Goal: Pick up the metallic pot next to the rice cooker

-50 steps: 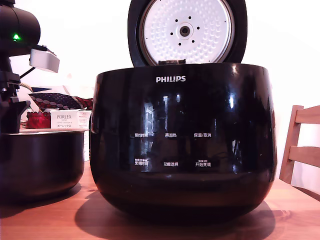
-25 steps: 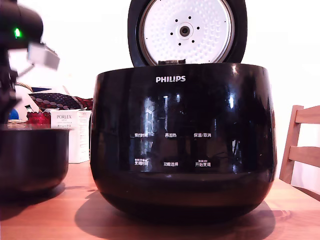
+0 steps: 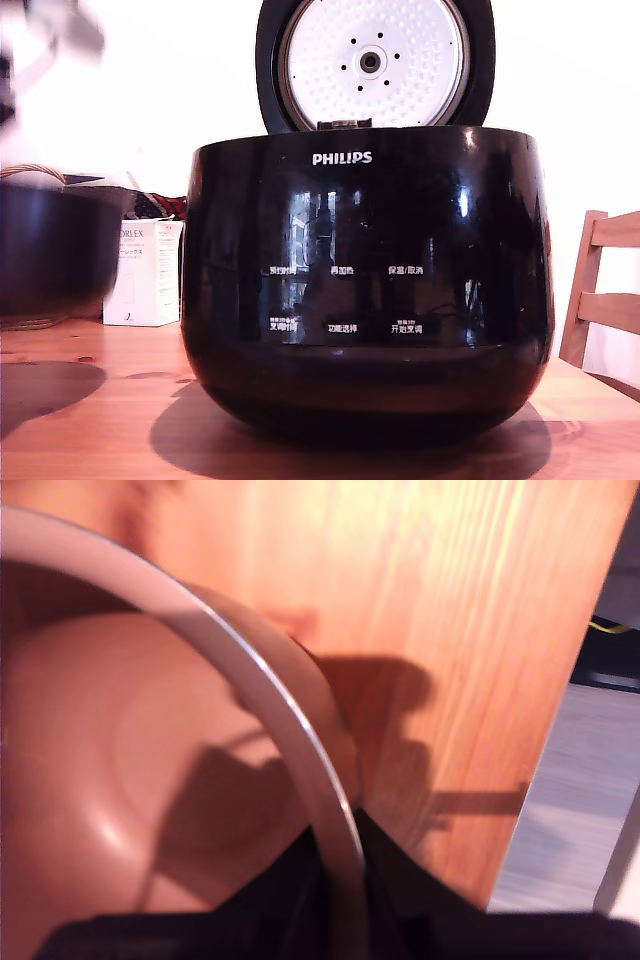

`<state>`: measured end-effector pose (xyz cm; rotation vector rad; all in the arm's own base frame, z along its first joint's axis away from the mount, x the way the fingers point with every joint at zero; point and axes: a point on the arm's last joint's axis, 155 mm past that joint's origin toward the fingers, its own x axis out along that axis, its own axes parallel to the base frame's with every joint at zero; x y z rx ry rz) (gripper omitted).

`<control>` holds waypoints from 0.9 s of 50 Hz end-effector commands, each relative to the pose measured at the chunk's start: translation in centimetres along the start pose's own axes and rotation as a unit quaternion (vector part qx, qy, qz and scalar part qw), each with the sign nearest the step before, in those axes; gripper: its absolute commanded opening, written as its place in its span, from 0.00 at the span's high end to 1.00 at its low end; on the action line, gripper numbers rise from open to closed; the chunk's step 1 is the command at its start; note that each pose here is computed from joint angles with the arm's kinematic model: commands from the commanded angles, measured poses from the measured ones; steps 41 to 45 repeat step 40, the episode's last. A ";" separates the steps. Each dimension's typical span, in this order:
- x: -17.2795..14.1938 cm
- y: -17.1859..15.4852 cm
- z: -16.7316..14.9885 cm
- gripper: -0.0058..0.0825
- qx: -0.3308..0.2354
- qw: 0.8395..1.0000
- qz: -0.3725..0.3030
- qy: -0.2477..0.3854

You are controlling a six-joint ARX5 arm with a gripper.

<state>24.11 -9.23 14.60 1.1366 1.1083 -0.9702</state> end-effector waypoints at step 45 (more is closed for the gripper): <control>-8.3 1.3 3.9 0.96 0.000 0.994 0.091 -0.063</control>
